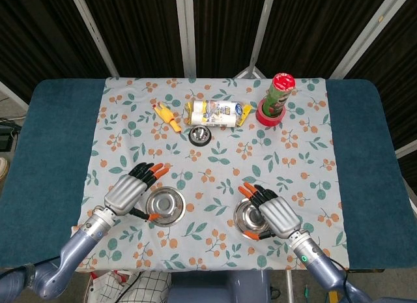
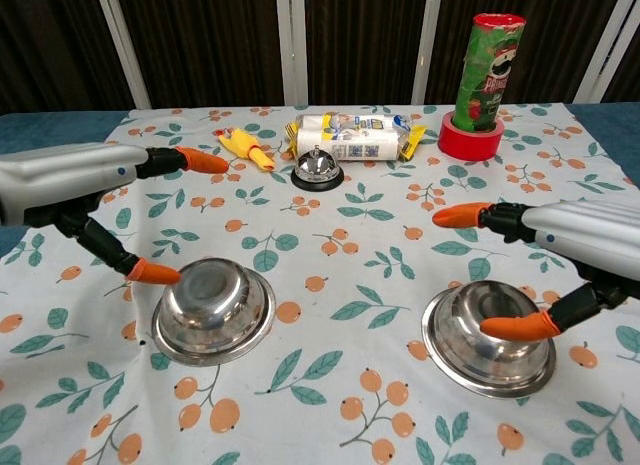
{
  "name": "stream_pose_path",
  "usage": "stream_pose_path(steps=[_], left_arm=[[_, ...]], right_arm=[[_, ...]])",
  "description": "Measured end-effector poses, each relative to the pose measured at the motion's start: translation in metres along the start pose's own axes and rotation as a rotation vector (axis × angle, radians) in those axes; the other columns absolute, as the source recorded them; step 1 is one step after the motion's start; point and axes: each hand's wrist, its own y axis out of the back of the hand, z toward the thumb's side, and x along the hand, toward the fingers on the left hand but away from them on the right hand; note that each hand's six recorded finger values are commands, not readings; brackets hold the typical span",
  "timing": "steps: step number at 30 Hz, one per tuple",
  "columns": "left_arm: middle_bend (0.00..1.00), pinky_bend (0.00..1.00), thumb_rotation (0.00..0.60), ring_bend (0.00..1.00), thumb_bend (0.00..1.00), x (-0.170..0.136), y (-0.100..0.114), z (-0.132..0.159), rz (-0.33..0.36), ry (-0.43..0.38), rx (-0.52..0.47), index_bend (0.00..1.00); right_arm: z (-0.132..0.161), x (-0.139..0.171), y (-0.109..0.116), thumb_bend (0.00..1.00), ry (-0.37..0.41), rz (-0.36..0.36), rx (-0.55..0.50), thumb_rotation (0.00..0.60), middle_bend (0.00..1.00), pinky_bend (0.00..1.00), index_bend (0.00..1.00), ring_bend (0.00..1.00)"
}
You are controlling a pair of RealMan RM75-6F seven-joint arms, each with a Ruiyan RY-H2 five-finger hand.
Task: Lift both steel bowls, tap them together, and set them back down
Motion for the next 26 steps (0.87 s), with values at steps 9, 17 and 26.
stream_pose_path(steps=[9, 17, 26], left_arm=[[0.0, 0.01, 0.475, 0.0, 0.09, -0.09, 0.027, -0.035, 0.183, 0.125, 0.158, 0.0], [0.0, 0.01, 0.478, 0.0, 0.09, -0.2, 0.021, -0.073, 0.254, 0.369, 0.204, 0.0], [0.0, 0.01, 0.482, 0.0, 0.09, -0.226, 0.016, -0.096, 0.229, 0.419, 0.152, 0.0]], right_arm=[[-0.036, 0.073, 0.037, 0.27, -0.208, -0.174, 0.27, 0.524, 0.0, 0.05, 0.0, 0.0], [-0.09, 0.161, 0.043, 0.27, -0.51, -0.257, 0.323, 0.524, 0.0, 0.0, 0.0, 0.0], [-0.127, 0.19, 0.049, 0.27, -0.654, -0.26, 0.267, 0.524, 0.0, 0.0, 0.0, 0.0]])
